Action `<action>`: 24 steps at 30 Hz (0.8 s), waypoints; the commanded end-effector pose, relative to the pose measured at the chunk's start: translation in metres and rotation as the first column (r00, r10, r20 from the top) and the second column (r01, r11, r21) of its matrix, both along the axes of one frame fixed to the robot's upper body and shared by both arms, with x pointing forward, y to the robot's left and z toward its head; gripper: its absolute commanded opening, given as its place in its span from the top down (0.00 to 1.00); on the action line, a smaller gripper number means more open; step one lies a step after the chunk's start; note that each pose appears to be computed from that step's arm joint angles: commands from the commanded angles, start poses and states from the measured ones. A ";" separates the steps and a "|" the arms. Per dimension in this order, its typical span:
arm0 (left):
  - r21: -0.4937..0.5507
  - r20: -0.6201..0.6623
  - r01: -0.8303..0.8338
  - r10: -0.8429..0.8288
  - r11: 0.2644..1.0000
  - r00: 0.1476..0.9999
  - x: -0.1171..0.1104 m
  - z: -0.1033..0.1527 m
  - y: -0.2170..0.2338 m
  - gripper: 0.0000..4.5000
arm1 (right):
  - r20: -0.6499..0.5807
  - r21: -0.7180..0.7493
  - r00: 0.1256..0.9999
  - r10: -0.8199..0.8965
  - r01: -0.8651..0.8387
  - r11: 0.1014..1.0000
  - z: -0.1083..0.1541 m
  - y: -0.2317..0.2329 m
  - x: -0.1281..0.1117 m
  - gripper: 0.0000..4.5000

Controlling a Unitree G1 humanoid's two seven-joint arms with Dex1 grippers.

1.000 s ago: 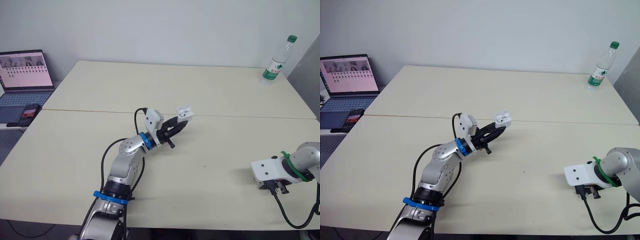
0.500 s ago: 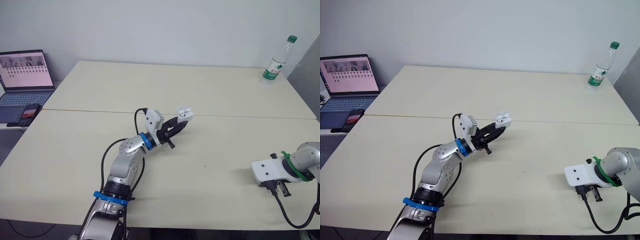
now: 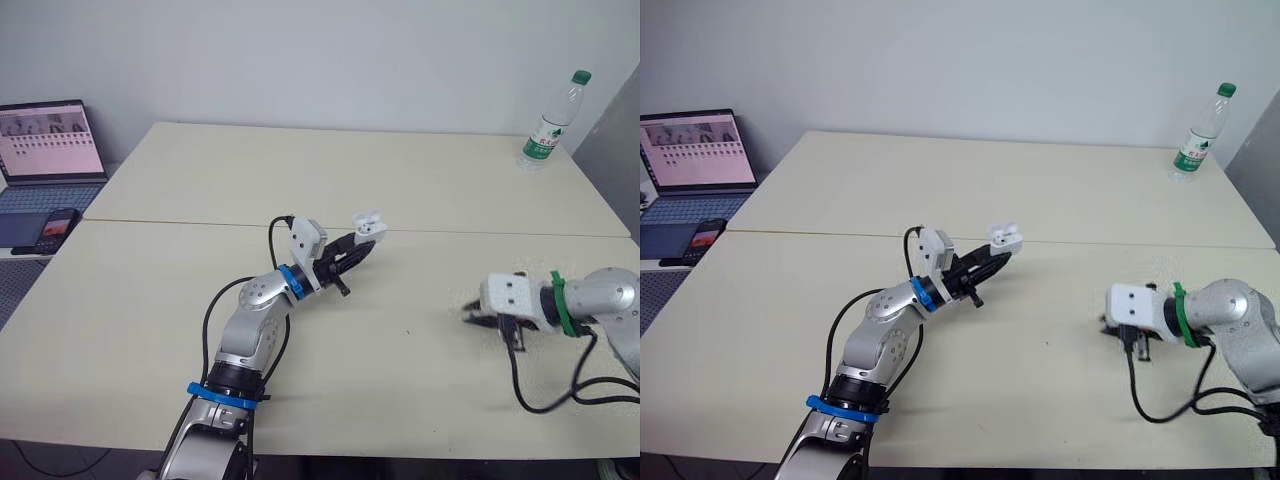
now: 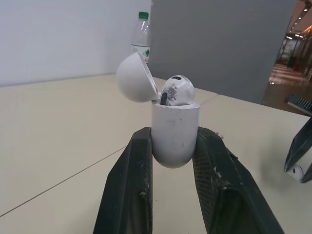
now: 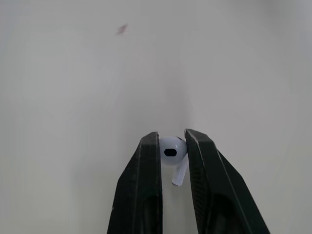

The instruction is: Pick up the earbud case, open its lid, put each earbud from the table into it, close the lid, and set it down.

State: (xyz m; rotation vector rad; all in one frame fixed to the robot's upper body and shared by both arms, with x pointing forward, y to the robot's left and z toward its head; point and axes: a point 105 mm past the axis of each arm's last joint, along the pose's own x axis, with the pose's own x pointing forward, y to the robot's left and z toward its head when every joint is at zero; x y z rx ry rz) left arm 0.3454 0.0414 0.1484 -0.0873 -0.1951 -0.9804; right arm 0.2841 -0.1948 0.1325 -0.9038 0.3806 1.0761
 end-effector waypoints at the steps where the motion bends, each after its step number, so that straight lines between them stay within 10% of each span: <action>1: -0.062 0.017 -0.012 0.013 0.998 1.000 0.003 0.017 -0.001 0.83 | 0.125 0.162 0.988 -0.085 0.065 0.985 0.033 0.006 0.011 0.92; 8: -0.073 0.020 0.035 -0.034 0.997 0.999 -0.004 0.021 -0.012 0.83 | 0.052 0.720 0.938 -0.342 0.202 0.664 0.084 0.031 0.024 0.92; 16: -0.069 0.047 0.106 -0.103 0.992 0.994 -0.011 0.029 -0.029 0.83 | -0.046 0.882 0.937 -0.346 0.201 0.427 0.112 0.054 0.027 0.92; 24: -0.076 0.060 0.137 -0.133 0.988 0.989 -0.017 0.037 -0.038 0.83 | -0.094 0.907 0.953 -0.289 0.201 0.370 0.114 0.080 0.022 0.92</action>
